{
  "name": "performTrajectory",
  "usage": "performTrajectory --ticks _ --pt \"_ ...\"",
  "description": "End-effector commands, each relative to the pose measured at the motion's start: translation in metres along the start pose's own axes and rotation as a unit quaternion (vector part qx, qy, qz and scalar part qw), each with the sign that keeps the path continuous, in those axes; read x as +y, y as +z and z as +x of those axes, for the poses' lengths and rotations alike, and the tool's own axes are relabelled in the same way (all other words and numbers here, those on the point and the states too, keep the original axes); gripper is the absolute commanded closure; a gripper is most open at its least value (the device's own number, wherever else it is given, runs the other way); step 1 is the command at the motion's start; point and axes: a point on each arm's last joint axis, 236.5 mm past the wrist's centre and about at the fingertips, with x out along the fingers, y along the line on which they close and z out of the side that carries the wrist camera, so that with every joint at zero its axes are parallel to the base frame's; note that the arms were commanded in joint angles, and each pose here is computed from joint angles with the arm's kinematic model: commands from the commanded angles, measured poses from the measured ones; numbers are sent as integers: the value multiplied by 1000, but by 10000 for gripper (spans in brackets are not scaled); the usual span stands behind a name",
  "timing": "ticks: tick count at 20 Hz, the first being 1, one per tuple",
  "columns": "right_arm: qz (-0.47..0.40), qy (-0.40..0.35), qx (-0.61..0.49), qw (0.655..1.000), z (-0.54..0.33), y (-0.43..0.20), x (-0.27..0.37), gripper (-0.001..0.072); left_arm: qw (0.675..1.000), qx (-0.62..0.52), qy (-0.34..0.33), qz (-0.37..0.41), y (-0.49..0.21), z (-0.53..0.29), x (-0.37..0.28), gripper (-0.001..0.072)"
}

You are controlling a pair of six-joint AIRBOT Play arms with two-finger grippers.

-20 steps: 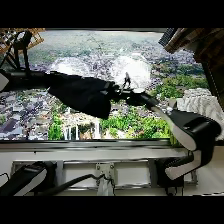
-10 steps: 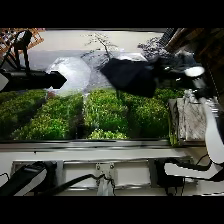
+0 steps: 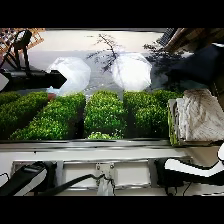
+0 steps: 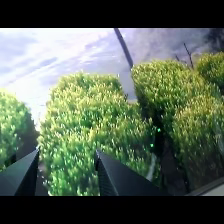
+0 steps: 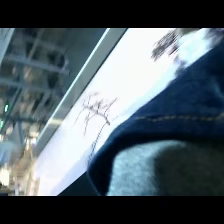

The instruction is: Fold the clothes and pants, and hang the long-sleeved shirts on hangers.

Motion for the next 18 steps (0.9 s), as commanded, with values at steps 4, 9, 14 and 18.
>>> performTrajectory --ticks 4,9,14,18 --pt "12 -178 13 984 -86 -10 -64 691 1000 -2 -1 0 1 0 -1 355" --pt "50 -317 13 947 -154 -41 -133 690 1000 -2 -1 0 1 0 -1 355" --pt "103 -373 39 921 -192 -91 -203 689 1000 10 -2 4 -5 0 -1 355" --pt "128 -409 53 902 -199 -134 -250 686 1000 12 -2 4 -6 0 -1 355"
